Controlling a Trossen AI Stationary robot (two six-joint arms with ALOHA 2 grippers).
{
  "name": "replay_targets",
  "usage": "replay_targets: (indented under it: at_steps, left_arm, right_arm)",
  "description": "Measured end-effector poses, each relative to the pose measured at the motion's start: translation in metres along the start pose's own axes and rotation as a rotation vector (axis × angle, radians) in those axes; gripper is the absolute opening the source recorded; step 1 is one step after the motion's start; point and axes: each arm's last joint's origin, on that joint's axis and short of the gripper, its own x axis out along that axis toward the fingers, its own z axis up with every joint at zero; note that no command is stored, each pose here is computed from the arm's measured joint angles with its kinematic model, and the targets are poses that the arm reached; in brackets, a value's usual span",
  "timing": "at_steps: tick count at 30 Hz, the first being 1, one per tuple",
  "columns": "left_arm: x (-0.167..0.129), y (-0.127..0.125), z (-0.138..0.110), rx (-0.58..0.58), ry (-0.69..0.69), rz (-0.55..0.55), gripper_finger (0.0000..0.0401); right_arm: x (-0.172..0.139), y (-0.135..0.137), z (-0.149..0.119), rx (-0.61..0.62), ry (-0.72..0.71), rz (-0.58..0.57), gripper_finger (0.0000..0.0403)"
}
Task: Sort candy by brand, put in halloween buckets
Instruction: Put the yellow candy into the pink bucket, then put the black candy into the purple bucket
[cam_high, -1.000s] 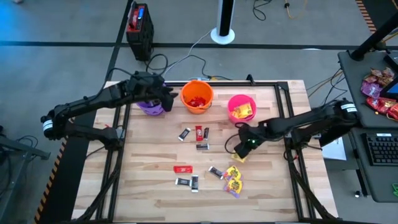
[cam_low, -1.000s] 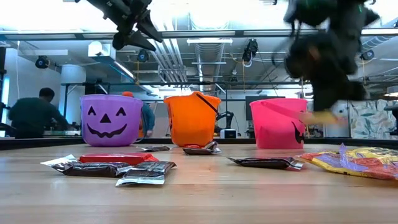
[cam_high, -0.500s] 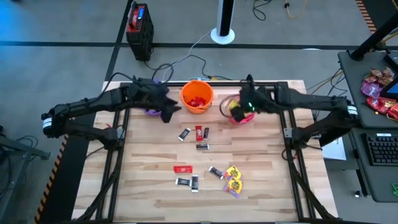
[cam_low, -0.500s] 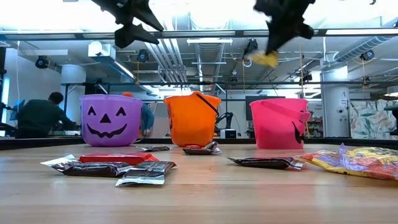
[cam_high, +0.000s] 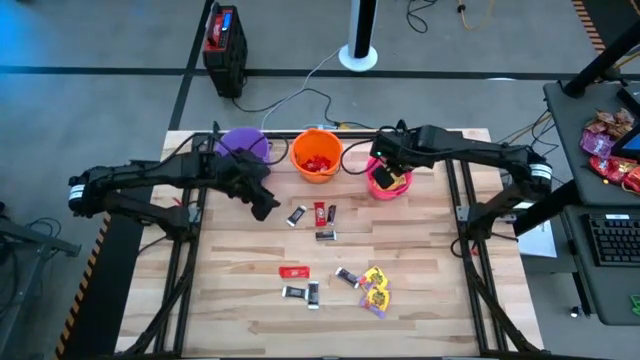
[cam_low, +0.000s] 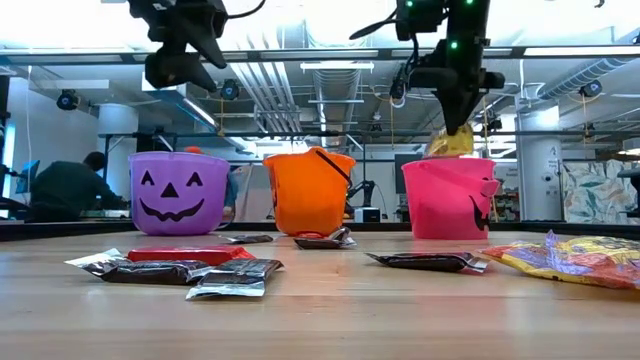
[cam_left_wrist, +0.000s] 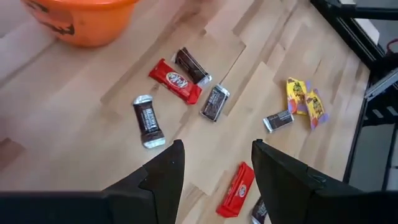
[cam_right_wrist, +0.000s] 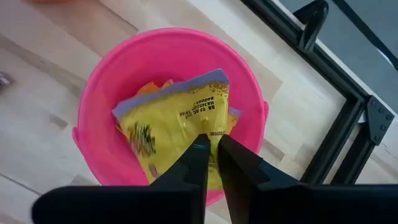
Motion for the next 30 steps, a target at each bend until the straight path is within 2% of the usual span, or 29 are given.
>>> replay_targets:
  at_steps: [9, 14, 19, 24, 27, 30]
  left_arm:
    - [0.029, 0.000, 0.004, -0.094, 0.054, 0.060, 0.0170]
    - [0.066, -0.001, 0.006, -0.164, 0.119, 0.126, 0.0170]
    - [0.106, -0.004, 0.007, -0.213, 0.204, 0.195, 0.0170]
    - [0.140, -0.009, 0.017, -0.210, 0.280, 0.277, 0.0170]
    - [0.157, -0.009, 0.021, -0.136, 0.367, 0.368, 0.0170]
    - [0.172, -0.007, 0.022, -0.068, 0.435, 0.404, 0.0170]
  right_arm:
    - [-0.004, -0.002, -0.001, -0.013, -0.014, 0.015, 0.0119]
    - [-0.011, -0.006, -0.002, 0.004, -0.036, 0.028, 0.0147]
    - [-0.016, -0.008, -0.004, 0.011, -0.052, 0.038, 0.0158]
    - [-0.017, -0.008, -0.003, 0.017, -0.067, 0.048, 0.0160]
    - [-0.017, -0.008, -0.002, 0.015, -0.073, 0.058, 0.0160]
    - [-0.017, -0.008, -0.002, 0.012, -0.072, 0.059, 0.0160]
